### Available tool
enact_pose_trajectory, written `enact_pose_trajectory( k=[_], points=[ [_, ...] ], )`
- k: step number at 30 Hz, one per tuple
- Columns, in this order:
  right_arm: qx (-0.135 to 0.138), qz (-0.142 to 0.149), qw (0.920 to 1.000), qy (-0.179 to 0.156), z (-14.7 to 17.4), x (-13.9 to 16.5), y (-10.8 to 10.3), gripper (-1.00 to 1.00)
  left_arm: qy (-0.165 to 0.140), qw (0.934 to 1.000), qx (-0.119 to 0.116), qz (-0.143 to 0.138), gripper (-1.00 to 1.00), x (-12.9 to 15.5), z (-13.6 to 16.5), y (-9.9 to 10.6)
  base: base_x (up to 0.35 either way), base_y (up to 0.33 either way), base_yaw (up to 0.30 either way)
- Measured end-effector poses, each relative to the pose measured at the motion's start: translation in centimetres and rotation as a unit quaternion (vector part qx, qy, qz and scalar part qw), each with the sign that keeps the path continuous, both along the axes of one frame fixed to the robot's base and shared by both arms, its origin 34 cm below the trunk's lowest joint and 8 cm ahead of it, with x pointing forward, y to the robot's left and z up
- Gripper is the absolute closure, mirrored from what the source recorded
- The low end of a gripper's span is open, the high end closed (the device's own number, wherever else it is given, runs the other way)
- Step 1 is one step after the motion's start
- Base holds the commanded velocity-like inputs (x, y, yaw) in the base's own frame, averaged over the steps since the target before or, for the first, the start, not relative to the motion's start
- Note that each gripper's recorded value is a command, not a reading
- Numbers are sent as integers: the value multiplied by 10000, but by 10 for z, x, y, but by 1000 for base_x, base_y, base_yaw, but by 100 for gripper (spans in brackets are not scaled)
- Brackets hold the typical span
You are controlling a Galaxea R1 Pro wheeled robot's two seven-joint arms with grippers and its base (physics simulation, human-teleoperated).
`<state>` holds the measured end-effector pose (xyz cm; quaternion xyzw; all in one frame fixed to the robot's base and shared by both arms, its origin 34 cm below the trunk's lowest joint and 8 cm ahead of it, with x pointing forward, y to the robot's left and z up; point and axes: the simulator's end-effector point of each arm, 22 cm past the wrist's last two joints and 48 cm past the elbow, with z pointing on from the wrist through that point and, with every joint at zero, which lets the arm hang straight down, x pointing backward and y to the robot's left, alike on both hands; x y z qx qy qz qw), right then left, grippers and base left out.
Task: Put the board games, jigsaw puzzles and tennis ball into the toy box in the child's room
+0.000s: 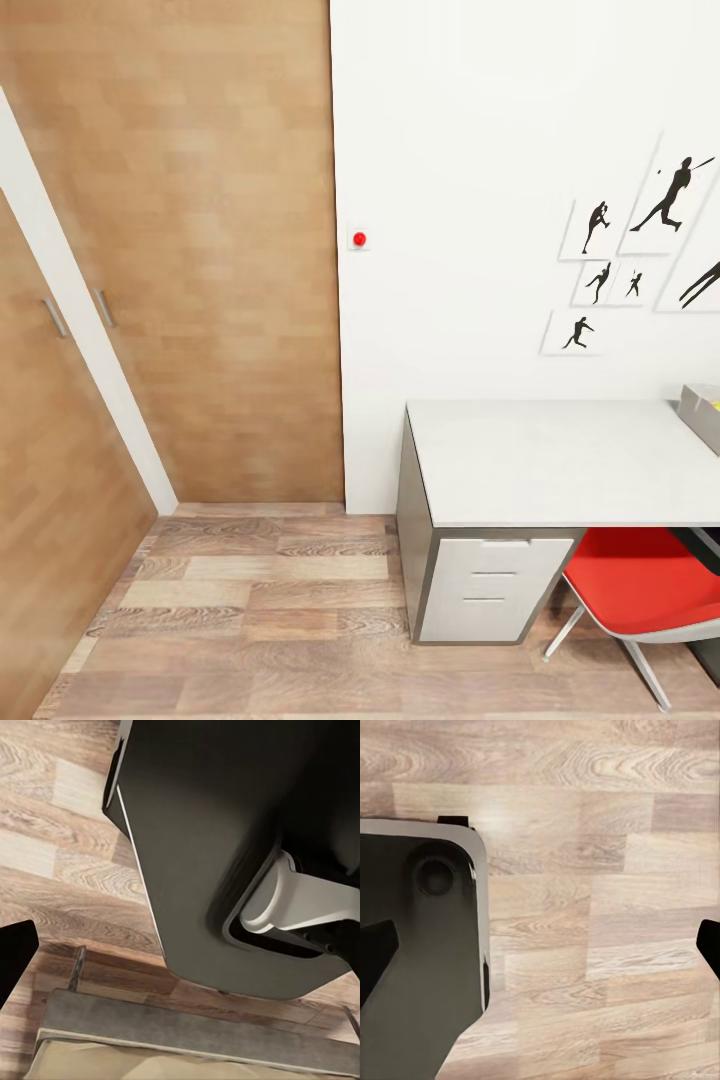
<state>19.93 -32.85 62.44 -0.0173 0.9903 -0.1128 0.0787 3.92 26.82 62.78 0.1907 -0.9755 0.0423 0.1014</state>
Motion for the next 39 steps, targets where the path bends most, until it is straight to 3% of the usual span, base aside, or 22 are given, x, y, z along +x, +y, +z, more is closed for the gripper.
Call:
enact_pose_trajectory(
  k=[39],
  points=[
    [97,-25,9998,142,-3,-10,9,-100,5,10000,3,-1,-100,-1,0,0,0,0,0]
  ],
)
